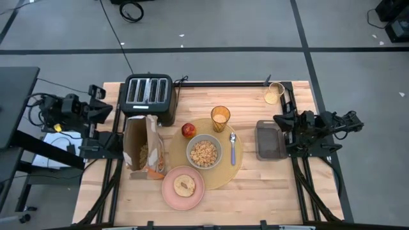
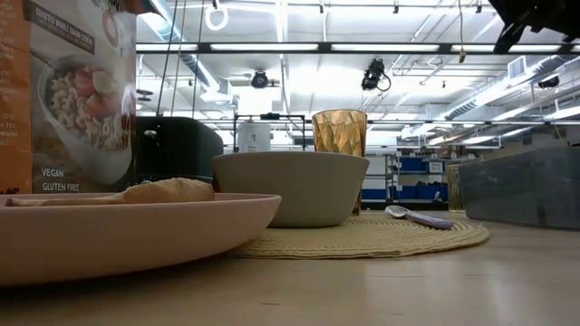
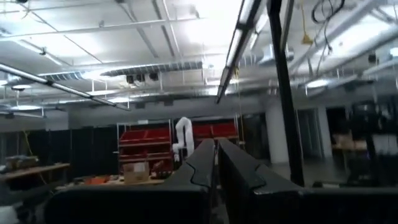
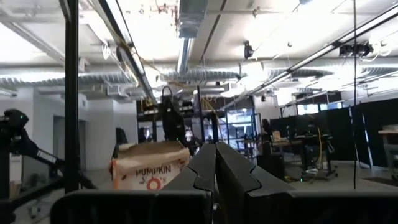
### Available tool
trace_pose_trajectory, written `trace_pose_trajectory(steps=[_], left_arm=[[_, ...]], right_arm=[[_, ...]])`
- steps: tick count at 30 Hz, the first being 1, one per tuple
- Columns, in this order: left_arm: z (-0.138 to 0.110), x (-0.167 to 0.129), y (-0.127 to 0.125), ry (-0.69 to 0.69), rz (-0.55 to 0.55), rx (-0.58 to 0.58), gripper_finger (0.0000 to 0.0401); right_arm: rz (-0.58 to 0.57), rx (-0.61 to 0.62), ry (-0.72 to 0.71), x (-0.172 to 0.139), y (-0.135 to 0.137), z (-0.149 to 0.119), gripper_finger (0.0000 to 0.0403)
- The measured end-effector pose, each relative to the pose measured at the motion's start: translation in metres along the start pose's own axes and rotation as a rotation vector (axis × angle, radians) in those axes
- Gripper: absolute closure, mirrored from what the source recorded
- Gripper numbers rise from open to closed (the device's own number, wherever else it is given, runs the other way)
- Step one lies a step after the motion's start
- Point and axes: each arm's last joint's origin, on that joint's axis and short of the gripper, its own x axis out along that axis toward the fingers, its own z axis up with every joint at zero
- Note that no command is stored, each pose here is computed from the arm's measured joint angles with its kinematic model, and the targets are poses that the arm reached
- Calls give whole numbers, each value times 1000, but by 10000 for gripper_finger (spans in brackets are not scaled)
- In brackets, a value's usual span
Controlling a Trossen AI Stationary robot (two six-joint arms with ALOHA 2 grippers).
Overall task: Arrange a breakfast setting
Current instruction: Return to Home Position
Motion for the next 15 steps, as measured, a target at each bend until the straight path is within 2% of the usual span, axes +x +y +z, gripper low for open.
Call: trace_pose_trajectory(steps=[5, 10, 15], left_arm=[[-30, -1, -6, -54, 58, -75, 374], [-53, -2, -12, -225, 99, -139, 374], [-77, -8, -15, -314, 138, -167, 374]], right_arm=[[2, -5, 16, -1, 1, -7, 382], [2, 16, 18, -1, 1, -8, 384], [7, 15, 21, -1, 1, -8, 385]])
